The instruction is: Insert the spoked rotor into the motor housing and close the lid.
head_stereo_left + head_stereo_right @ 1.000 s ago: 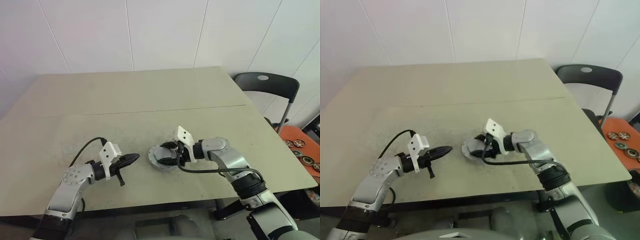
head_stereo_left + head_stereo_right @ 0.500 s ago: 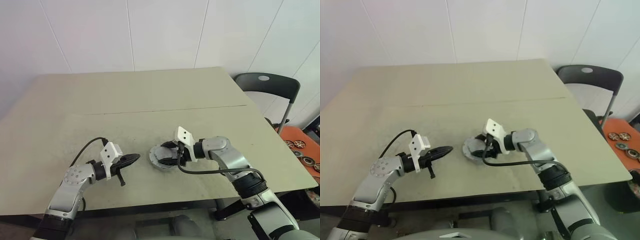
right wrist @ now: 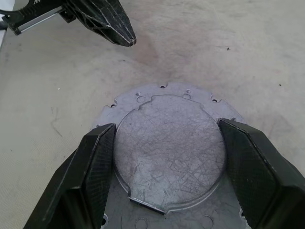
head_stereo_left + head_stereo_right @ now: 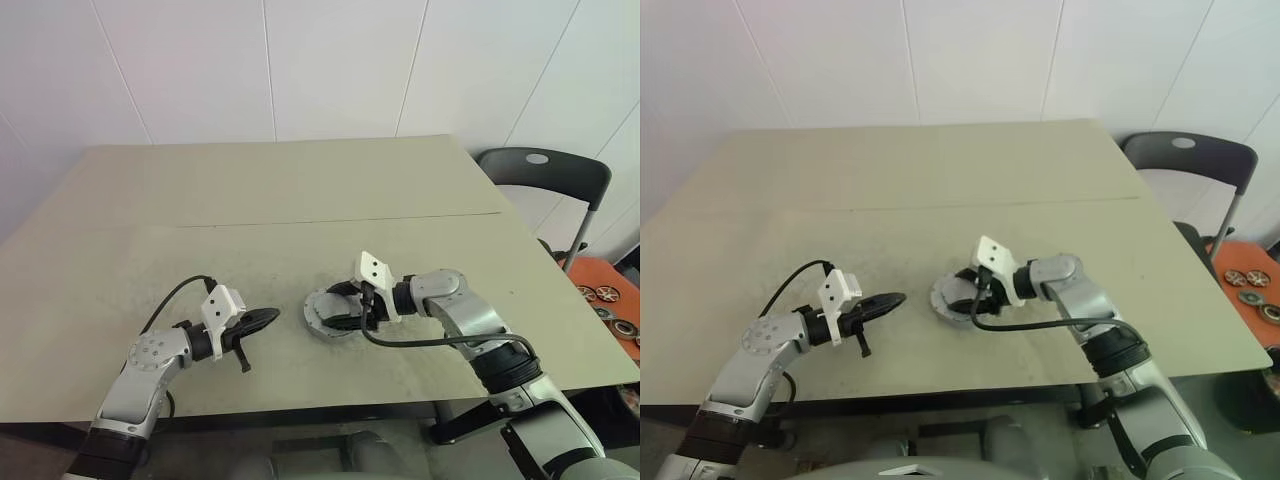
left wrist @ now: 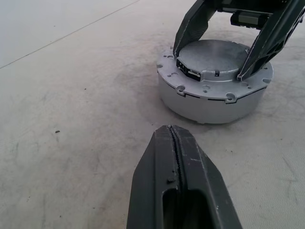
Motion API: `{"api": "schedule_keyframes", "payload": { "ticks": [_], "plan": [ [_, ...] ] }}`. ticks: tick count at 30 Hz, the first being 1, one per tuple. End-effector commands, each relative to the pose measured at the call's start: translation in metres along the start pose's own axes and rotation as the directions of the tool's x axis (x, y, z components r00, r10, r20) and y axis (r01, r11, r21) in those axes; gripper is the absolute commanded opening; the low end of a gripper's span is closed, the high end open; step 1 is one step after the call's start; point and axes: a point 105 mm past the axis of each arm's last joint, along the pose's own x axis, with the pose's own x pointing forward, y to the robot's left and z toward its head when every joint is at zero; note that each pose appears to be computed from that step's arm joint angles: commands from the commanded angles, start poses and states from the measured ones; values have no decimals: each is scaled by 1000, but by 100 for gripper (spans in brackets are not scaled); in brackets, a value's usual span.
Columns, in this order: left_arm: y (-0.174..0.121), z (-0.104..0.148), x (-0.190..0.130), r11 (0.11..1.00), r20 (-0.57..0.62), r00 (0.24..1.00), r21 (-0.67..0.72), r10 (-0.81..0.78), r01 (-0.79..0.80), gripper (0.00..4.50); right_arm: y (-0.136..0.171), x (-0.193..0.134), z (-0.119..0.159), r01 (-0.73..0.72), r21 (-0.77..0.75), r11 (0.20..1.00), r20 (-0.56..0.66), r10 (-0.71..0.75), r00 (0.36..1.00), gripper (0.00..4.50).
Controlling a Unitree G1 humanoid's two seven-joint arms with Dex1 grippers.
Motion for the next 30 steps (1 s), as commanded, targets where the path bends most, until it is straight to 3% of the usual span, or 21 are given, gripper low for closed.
{"api": "schedule_keyframes", "payload": {
  "ticks": [1,9,20,30],
  "plan": [
    [1,10,1,999,29,1000,36,1,-2,0,-3,-3,0,7,-28,1000,-30,-8,1000,305],
    [0,10,2,999,31,1000,36,-2,1,0,-11,-10,6,34,-9,999,-5,-35,999,305],
    [-1,9,3,999,29,1000,33,-6,5,0,-8,-13,-6,15,16,1000,-37,-15,999,305],
    [-1,8,2,999,23,1000,34,-6,6,0,-1,1,-10,28,88,996,19,-30,999,305]
  ]
}}
